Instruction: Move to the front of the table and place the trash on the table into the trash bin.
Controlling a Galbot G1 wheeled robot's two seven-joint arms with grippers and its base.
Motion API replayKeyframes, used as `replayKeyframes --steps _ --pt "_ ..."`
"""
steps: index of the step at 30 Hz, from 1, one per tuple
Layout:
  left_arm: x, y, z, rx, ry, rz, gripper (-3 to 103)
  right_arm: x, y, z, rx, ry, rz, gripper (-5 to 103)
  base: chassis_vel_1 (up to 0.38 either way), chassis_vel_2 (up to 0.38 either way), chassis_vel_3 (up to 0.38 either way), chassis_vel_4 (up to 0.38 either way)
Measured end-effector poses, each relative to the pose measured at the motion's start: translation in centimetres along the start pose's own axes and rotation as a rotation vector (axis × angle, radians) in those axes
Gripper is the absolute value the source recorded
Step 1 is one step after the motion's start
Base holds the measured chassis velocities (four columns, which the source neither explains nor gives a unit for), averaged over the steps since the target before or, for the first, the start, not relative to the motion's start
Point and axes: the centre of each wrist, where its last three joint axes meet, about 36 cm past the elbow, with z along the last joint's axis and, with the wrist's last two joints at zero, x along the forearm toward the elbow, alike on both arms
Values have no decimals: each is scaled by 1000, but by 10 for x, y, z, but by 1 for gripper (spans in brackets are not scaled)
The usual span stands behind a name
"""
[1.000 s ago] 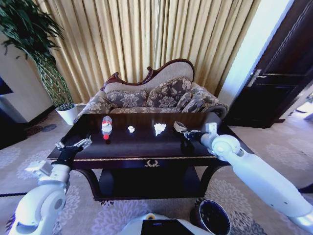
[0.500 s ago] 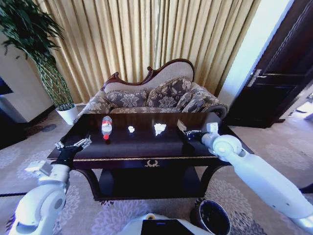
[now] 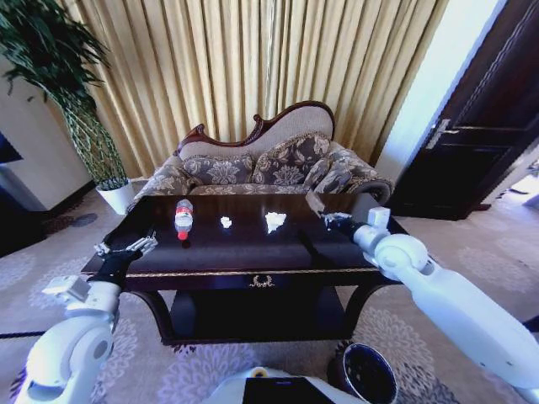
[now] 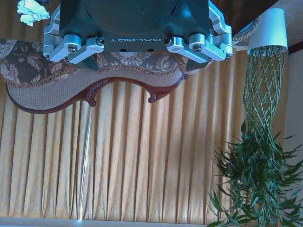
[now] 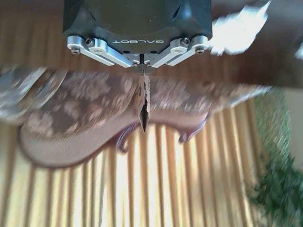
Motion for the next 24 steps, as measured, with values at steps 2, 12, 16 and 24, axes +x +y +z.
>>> replayKeyframes --steps 2,12,16,24 --pt "0 1 -1 0 -6 -4 100 3 -3 -1 19 -40 38 0 0 0 0 0" --pt "-2 12 -4 22 -22 -20 100 14 -40 15 127 -103 201 0 0 0 0 0" --pt "-5 16 -4 29 -24 -8 100 29 -71 23 159 -96 269 0 0 0 0 0" --pt "-12 19 -5 31 -37 9 100 62 -93 41 166 -109 302 0 0 0 0 0"
